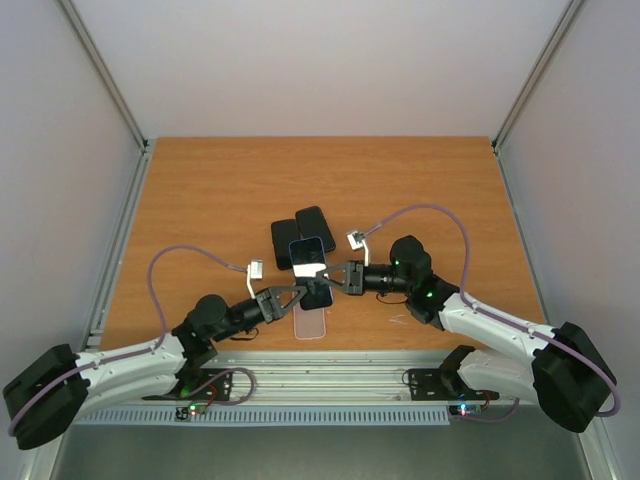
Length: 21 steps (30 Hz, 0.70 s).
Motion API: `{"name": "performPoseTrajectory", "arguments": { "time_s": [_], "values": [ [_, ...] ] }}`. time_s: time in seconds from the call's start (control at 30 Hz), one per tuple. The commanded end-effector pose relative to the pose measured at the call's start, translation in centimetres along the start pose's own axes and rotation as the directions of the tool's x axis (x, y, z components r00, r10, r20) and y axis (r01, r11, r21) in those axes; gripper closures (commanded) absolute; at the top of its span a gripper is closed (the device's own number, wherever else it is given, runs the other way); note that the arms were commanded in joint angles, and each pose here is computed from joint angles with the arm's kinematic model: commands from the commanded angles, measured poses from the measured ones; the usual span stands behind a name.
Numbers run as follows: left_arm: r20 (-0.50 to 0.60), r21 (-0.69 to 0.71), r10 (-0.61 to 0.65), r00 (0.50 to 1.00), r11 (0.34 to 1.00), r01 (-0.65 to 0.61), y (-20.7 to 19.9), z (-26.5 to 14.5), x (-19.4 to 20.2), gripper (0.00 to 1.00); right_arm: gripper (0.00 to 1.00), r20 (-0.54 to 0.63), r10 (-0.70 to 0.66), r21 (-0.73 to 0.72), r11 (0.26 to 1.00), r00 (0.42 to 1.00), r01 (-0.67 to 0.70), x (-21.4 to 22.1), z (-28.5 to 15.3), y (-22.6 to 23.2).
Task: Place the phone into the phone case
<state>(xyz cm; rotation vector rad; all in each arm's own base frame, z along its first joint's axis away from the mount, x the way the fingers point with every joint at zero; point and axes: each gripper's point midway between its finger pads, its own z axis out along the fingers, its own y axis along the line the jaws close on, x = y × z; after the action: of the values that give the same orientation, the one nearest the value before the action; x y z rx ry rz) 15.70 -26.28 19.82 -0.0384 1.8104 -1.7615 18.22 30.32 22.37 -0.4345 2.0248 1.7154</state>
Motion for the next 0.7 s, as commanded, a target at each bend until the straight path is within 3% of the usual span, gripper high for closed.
{"name": "performPoseTrajectory", "arguments": {
  "time_s": [0.0,0.17,0.37,0.67],
  "values": [
    [0.059,-0.095,-0.003,0.998,0.995,0.009,2.0,-0.6,-0.8,0.68,0.99,0.018,-0.010,0.017,1.000,1.000,0.010,0.0,0.0,-0.5],
    [0.056,-0.266,0.001,0.998,0.964,0.014,5.2,-1.9,-0.5,0.51,0.99,0.034,0.048,0.094,0.994,0.998,-0.051,0.3,-0.2,-2.4],
    [0.055,-0.500,0.029,0.998,0.866,0.002,8.5,-5.0,-0.6,0.37,0.99,0.053,0.148,0.225,0.962,0.988,-0.156,1.3,-0.3,-5.8],
    [-0.023,-0.628,0.019,1.000,0.777,-0.030,10.6,-6.2,0.4,0.24,0.99,0.028,0.276,0.353,0.897,0.961,-0.268,4.2,1.2,-9.7]
  ]
}}
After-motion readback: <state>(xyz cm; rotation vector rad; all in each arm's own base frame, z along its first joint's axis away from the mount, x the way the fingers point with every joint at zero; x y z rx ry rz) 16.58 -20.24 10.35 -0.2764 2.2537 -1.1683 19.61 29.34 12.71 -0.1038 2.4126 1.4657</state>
